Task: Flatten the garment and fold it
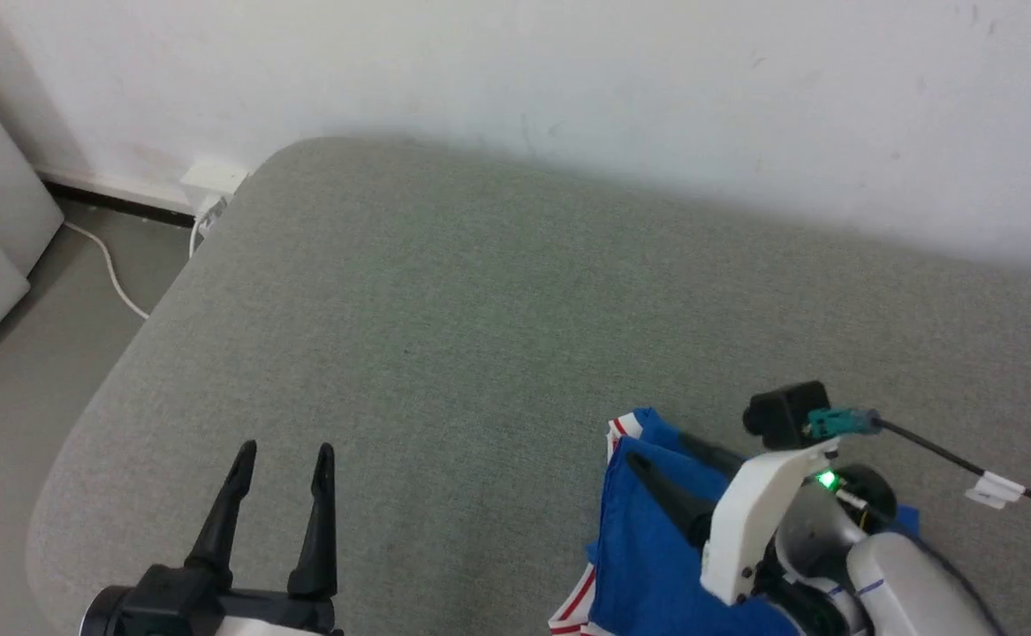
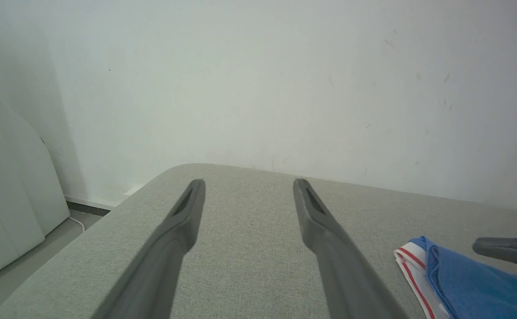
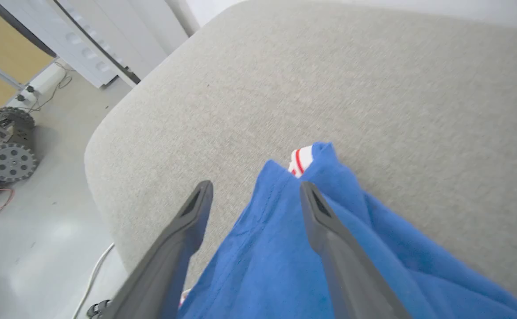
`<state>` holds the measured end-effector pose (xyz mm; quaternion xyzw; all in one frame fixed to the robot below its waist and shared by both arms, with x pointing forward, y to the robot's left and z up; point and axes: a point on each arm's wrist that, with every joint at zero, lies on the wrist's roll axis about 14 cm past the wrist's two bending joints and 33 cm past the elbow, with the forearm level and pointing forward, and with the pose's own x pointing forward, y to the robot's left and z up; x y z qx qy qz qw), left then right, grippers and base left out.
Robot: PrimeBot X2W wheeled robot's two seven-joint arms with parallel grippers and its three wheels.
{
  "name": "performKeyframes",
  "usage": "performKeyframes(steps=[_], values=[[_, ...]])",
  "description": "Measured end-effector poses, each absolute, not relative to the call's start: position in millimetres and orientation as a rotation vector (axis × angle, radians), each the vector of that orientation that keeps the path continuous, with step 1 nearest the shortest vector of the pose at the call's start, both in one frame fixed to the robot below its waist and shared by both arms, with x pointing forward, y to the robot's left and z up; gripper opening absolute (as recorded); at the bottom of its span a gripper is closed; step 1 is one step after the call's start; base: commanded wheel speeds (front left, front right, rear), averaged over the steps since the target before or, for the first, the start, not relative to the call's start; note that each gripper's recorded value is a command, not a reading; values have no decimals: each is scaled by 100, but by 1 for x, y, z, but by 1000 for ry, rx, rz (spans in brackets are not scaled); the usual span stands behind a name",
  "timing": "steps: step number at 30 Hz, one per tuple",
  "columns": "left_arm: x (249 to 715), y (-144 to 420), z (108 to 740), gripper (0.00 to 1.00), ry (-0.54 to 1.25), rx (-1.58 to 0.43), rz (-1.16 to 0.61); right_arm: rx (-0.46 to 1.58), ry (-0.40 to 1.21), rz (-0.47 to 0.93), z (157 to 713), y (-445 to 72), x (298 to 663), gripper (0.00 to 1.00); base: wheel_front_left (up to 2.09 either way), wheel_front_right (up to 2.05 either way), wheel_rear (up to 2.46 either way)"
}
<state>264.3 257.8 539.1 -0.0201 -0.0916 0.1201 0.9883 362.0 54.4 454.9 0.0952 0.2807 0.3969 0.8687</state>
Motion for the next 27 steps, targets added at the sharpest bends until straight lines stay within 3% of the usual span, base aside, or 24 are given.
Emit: performKeyframes(steps=[7, 12, 18, 27], values=[[277, 247, 546, 100, -212, -58, 189, -127, 130, 750, 531, 1, 419, 100, 0, 0, 0], [288, 237, 550, 100, -227, -71, 141, -279, -85, 624, 571, -50, 436, 100, 0, 0, 0], [303, 218, 552, 100, -234, -92, 72, -283, -202, 421, 598, -122, 439, 100, 0, 0, 0], [320, 196, 545, 100, -209, -112, -4, -67, -200, 181, 578, -191, 399, 100, 0, 0, 0]])
